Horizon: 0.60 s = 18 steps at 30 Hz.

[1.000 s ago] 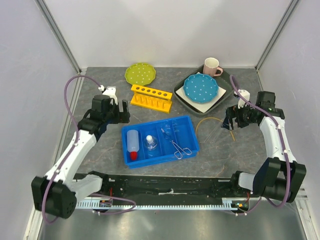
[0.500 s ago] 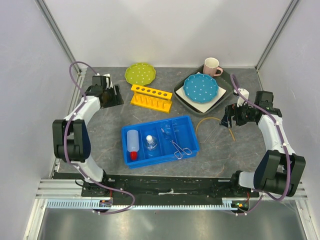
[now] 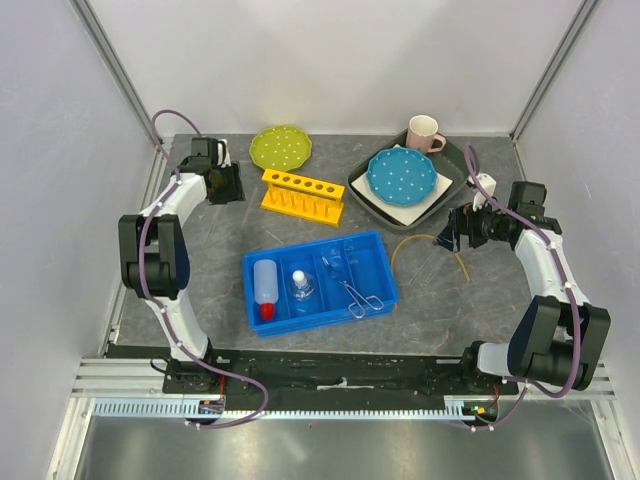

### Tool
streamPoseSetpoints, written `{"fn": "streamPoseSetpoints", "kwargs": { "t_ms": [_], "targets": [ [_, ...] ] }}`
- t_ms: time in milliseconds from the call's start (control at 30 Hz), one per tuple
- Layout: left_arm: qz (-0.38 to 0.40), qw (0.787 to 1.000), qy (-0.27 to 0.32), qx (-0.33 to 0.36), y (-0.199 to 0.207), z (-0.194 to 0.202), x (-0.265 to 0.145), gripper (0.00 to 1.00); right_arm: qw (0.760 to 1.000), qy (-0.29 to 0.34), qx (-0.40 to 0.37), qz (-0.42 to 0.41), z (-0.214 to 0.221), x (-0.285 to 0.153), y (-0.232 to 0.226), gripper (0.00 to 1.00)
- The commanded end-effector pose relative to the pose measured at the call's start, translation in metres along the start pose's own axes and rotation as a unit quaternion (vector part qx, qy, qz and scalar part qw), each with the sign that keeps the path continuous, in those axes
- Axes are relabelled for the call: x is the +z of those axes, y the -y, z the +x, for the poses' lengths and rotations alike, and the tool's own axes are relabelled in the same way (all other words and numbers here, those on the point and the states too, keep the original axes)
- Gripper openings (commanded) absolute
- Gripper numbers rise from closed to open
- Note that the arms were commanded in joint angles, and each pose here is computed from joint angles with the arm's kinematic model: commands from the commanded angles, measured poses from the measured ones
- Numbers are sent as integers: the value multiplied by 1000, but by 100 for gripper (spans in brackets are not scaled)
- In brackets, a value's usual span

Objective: Organize the chemistry lab equipment

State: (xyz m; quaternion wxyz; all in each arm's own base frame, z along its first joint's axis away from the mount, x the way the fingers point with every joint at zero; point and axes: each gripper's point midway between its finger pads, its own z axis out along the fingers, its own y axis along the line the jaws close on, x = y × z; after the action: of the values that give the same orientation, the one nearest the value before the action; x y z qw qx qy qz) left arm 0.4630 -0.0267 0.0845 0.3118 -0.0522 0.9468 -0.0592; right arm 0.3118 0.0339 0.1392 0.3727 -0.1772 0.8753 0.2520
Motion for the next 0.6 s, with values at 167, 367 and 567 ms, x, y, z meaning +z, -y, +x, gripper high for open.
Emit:
{"fn": "streamPoseSetpoints", "kwargs": {
  "t_ms": [167, 367, 567],
  "targets": [
    [22, 999, -18, 42, 19, -15, 17, 60, 998, 35, -21, -42, -4, 4, -14, 98],
    [-1, 998, -39, 54, 13, -5, 26, 59, 998, 35, -17, -52, 0, 6, -16, 98],
    [-2, 997, -43, 57, 12, 2, 20, 59, 998, 38, -23, -50, 0, 4, -15, 98]
  ]
}}
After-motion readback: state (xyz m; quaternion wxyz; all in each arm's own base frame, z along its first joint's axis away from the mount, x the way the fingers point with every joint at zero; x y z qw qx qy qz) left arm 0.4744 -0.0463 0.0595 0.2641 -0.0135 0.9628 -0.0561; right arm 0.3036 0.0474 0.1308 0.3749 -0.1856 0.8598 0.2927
